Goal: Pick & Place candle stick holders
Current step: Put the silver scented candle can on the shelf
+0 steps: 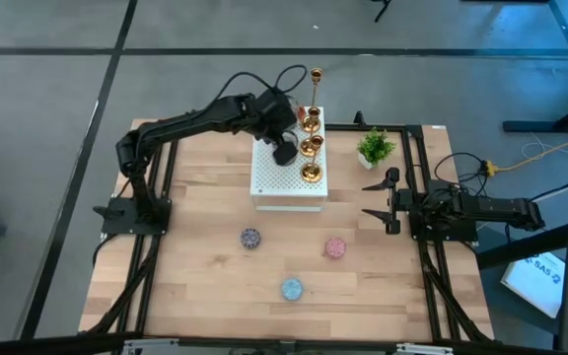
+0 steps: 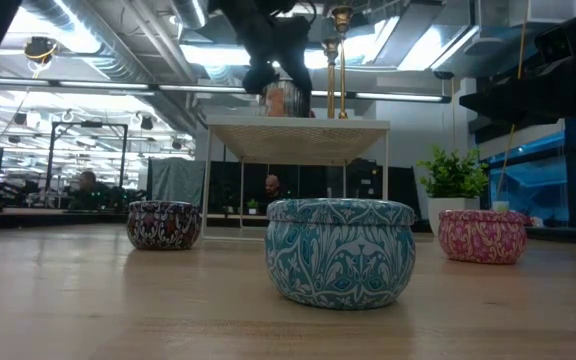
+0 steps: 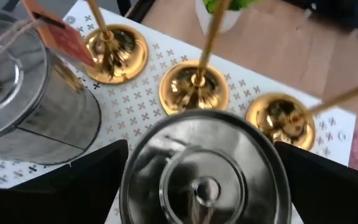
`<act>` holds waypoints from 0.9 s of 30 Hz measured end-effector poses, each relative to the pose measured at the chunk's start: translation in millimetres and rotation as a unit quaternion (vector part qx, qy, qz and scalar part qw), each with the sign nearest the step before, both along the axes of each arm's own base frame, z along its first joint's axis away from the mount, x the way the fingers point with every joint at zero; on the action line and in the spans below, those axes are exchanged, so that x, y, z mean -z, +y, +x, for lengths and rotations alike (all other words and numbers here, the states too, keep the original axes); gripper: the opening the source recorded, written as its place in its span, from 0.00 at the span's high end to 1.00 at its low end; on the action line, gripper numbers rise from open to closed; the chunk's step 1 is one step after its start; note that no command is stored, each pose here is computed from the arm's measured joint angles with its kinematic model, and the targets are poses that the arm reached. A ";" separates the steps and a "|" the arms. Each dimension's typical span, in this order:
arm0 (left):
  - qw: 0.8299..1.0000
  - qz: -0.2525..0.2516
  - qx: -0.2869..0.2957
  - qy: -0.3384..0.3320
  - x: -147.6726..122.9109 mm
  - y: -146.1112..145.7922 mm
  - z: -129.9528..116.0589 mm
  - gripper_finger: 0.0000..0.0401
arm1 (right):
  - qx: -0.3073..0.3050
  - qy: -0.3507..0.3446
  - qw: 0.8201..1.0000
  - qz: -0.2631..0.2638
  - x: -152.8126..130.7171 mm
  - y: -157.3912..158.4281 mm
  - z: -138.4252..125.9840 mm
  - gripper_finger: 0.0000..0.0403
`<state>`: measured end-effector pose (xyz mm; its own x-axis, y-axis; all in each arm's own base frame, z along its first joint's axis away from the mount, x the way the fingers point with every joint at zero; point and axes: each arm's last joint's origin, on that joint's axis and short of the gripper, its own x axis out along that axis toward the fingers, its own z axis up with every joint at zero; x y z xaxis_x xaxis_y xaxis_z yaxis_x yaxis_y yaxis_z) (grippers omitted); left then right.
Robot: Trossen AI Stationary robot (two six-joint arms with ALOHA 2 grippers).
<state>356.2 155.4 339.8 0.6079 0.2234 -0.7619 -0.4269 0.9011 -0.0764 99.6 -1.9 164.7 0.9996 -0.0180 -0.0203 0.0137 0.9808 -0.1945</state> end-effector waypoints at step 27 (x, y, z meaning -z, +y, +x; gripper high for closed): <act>0.985 0.101 -0.007 0.138 -16.2 -40.1 -64.8 0.31 | 0.000 0.000 1.000 0.000 0.0 0.0 0.0 0.28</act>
<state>291.4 115.4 356.0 0.3795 0.3946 -0.8368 -0.4192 0.8796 0.2247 99.6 -1.9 164.7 0.9996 -0.0179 -0.0204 0.0136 0.9809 -0.1942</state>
